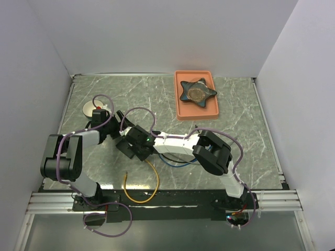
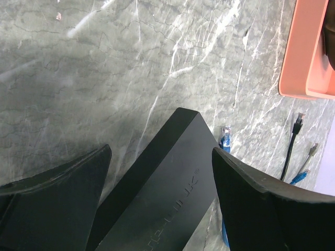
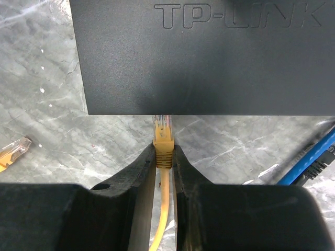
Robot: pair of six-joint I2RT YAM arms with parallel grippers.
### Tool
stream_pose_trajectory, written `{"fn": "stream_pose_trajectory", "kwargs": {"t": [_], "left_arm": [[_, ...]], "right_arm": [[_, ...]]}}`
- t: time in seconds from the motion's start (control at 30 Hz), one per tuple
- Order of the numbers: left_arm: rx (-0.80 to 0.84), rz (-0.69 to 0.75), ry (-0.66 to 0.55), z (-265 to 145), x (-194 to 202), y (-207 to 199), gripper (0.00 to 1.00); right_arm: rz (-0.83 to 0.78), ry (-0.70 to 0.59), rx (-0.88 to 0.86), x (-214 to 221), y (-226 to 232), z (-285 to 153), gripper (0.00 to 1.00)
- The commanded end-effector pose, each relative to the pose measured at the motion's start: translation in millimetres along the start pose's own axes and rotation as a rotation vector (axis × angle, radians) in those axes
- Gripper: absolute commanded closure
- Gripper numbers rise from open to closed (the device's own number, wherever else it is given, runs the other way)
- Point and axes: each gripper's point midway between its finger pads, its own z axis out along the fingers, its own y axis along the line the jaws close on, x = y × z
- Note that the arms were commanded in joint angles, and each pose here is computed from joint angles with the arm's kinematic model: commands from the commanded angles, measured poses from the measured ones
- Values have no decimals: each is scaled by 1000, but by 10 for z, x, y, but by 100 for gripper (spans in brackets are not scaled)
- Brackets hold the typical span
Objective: Insert the plug into the switch port
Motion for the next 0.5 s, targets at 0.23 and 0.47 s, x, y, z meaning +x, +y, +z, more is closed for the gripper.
{"fn": "stream_pose_trajectory", "kwargs": {"t": [0.23,0.47], "left_arm": [[-87,-35,130,-67,435,277,14],[-66,-36,147,-60,485,238,17]], "right_arm": [[42,-38,43,-187,-11,-2,100],[75,-90,40,-334,13,-22,100]]}}
